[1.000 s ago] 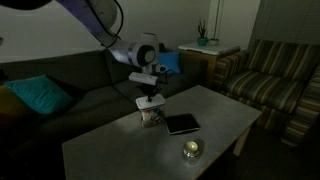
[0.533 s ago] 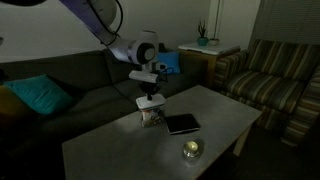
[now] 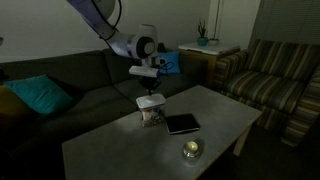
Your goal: Press the button on the white lid then put the lid on the table then put the blue wrapper on the table and put it back in the storage container
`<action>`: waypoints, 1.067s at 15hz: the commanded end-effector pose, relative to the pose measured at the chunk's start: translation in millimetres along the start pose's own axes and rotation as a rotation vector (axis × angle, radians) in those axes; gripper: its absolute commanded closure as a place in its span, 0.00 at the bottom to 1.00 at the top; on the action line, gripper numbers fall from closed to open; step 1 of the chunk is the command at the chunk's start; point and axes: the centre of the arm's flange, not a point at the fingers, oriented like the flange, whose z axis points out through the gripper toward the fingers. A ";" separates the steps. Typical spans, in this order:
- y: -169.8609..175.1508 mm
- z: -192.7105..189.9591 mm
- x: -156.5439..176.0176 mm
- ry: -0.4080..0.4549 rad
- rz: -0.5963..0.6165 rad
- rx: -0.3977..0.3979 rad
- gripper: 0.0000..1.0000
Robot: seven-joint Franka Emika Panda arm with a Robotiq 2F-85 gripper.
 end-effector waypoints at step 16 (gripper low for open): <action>13.1 23.7 -14.5 0.044 -0.047 -0.051 0.00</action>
